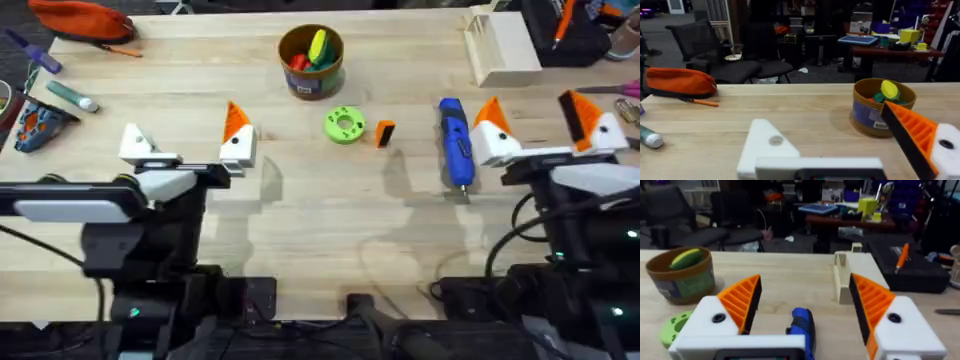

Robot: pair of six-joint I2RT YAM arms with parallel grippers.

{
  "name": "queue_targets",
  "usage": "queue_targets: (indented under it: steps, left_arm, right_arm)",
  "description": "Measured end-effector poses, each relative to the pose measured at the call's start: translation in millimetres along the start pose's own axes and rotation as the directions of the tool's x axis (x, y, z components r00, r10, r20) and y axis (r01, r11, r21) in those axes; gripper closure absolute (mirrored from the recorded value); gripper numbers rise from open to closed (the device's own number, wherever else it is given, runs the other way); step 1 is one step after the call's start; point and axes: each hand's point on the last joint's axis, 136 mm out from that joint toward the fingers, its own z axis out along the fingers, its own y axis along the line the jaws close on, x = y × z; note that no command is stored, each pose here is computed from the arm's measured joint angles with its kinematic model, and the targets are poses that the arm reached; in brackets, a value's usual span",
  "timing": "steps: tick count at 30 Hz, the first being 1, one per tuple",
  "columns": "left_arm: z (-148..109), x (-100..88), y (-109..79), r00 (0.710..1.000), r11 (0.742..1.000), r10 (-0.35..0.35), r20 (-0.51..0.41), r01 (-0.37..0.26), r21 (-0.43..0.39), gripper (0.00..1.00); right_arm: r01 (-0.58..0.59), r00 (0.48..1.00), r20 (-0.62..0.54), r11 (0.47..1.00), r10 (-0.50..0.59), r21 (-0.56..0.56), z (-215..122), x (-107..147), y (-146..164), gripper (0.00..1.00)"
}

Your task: Pick up the gripper from the table and insert it into the empty holder that is missing its gripper. Then pick up a screw, insert it into the mounting hole, and use the screwdriver to tighten it. Finally, clean up the table by picking up the vegetable and placing it into the bucket.

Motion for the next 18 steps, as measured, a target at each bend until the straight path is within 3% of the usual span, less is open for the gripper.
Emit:
queue_targets:
  steps: [8,13,18]
  left_arm:
    - [-21.3,-70.5,4.3,1.0,1.0,0.0,-0.018,-0.001,-0.03,0.015]
    - [-24.3,-99.5,8.7,0.99,0.998,0.0,-0.139,-0.008,-0.059,0.015]
    - [-14.7,-110.6,10.9,0.946,0.997,-0.001,-0.325,-0.024,-0.071,0.015]
  right_arm:
    - [0.001,0.999,0.054,1.0,-0.001,-0.001,-15.7,-70.2,0.7,0.008]
    - [-0.002,0.997,-0.078,1.0,0.002,0.0,-17.9,-89.7,0.8,0.008]
    - [-0.007,0.956,-0.293,1.0,0.007,0.002,-7.2,-90.1,0.5,0.008]
